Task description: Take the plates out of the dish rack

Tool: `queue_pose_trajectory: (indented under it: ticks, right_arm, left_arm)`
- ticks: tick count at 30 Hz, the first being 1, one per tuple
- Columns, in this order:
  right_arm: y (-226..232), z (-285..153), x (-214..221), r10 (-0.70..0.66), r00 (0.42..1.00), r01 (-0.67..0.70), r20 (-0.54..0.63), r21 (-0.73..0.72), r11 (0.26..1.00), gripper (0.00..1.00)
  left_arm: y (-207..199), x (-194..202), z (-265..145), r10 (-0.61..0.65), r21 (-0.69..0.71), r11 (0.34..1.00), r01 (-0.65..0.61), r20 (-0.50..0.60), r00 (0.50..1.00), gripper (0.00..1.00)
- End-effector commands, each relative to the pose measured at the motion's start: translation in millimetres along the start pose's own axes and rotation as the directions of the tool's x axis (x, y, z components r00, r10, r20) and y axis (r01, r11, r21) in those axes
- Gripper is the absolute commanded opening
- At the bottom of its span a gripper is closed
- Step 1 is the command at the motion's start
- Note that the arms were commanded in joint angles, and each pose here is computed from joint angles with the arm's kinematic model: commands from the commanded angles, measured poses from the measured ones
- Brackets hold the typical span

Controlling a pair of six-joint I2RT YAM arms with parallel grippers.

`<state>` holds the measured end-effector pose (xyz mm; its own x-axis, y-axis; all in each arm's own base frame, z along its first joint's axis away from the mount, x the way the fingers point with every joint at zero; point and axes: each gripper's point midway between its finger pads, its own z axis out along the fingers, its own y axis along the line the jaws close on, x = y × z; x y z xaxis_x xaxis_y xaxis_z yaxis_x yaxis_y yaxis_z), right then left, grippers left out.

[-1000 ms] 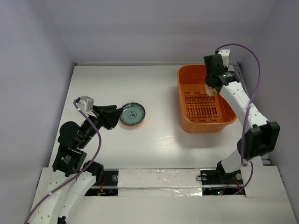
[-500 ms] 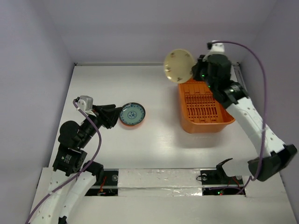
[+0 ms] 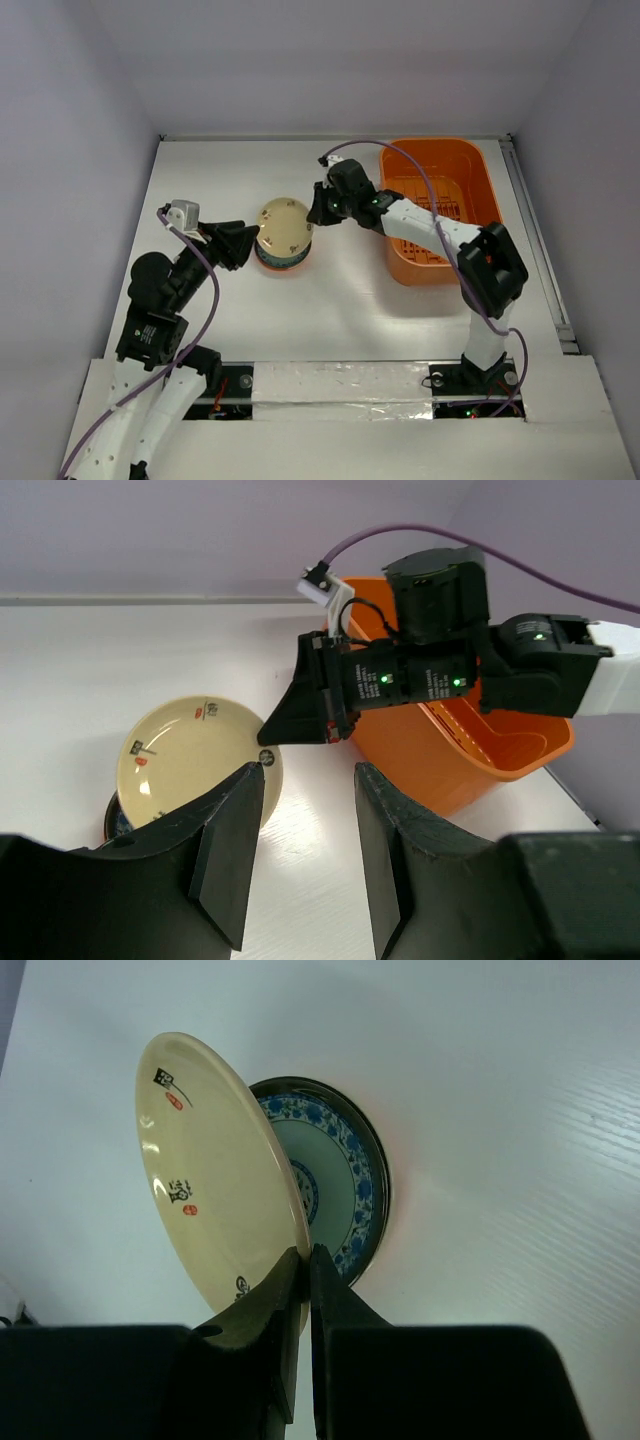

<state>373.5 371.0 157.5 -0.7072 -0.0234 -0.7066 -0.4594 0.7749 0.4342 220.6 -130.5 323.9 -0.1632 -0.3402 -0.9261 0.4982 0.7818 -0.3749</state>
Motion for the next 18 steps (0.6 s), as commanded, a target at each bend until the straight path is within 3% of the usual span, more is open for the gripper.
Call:
queue_pose_trajectory:
  ticks: [1,10,18]
  right_arm:
    - [41,2,-42,0.037,0.992,-0.018,0.119,-0.160,0.987,0.02]
    - [31,31,6,0.077,0.997,-0.076,-0.002,-0.171,0.982,0.08]
    - [20,29,13,0.068,0.998,-0.069,-0.011,-0.121,0.990,0.25]
  left_arm:
    - [-4,-11,3,0.014,0.021,1.000,-0.015,0.030,0.999,0.38]
    - [-3,-10,5,0.011,0.019,1.000,-0.011,0.026,1.000,0.38]
    - [0,-10,6,0.008,0.013,1.000,-0.008,0.027,1.000,0.38]
